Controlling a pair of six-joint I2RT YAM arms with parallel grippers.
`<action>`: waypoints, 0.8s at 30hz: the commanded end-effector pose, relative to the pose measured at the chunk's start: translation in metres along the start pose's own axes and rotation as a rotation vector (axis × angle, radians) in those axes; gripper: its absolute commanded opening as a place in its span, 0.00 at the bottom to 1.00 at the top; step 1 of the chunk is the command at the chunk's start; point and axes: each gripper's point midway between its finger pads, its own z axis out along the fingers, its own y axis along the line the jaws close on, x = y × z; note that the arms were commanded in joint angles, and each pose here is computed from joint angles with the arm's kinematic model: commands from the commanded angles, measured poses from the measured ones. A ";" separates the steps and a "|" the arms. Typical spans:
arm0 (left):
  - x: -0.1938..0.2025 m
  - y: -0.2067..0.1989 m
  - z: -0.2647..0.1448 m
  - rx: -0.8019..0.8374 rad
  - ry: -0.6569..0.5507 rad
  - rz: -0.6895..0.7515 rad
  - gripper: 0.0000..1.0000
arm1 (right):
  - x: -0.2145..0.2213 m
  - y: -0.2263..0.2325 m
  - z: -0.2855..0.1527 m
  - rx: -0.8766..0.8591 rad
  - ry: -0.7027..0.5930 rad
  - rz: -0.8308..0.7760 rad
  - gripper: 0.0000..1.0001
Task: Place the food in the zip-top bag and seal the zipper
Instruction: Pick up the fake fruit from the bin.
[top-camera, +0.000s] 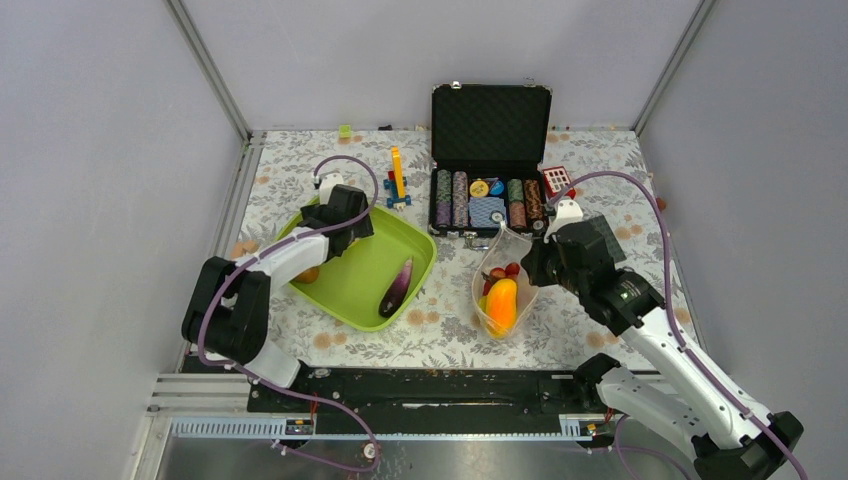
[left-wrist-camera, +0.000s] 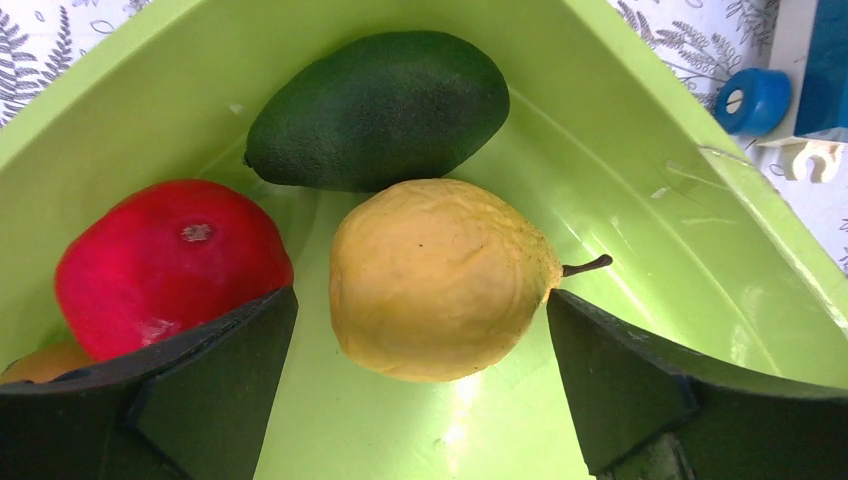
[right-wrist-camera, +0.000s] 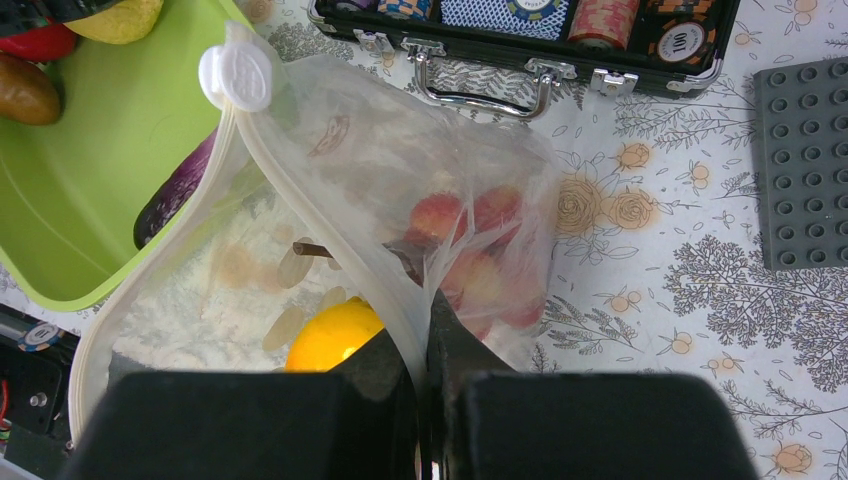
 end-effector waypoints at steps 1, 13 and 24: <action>-0.022 -0.016 0.005 0.038 -0.039 -0.052 0.99 | -0.011 0.007 -0.004 -0.036 -0.058 0.016 0.02; -0.010 -0.027 0.013 0.073 0.009 -0.067 0.95 | -0.011 0.006 -0.006 -0.038 -0.072 0.023 0.02; -0.007 -0.030 0.007 0.108 0.030 -0.080 0.52 | -0.010 0.008 -0.008 -0.050 -0.076 0.029 0.03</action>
